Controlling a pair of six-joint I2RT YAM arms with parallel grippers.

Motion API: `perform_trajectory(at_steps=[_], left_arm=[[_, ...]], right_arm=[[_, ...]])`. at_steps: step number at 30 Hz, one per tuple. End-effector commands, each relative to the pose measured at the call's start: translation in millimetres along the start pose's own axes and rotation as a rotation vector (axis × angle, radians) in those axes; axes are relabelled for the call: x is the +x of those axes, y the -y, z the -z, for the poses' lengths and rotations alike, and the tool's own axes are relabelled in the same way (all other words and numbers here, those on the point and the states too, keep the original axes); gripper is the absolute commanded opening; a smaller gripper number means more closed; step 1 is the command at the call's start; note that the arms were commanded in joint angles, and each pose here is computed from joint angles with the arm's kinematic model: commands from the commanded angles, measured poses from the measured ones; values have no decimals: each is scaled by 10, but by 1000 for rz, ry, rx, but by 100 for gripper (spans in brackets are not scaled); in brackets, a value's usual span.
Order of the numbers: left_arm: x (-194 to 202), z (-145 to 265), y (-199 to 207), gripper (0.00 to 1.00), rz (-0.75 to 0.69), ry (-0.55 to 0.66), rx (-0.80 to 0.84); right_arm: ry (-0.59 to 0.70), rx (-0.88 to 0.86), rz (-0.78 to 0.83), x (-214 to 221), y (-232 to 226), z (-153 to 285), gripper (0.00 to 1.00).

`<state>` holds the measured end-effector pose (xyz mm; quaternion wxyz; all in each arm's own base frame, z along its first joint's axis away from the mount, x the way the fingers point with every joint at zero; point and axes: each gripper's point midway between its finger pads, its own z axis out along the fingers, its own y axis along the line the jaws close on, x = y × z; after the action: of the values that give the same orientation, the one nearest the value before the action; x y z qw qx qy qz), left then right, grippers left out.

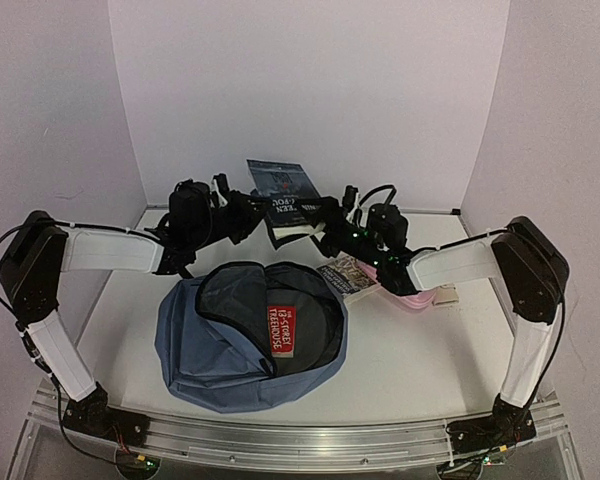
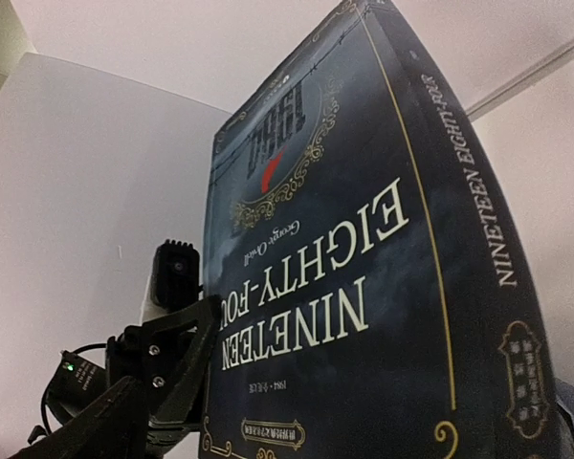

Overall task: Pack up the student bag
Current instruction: Pick up the book from the center of the board.

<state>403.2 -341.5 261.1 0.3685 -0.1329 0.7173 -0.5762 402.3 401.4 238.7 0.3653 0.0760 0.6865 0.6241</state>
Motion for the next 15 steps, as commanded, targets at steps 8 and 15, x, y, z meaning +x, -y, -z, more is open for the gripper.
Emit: perform_trajectory(at_steps=[8,15], left_arm=[[-52,97,887,0,11,142,277],[61,97,814,0,25,141,251]], right_arm=[[145,-237,39,-206,-847,155,85],[204,-242,42,-301,-912,220,56]])
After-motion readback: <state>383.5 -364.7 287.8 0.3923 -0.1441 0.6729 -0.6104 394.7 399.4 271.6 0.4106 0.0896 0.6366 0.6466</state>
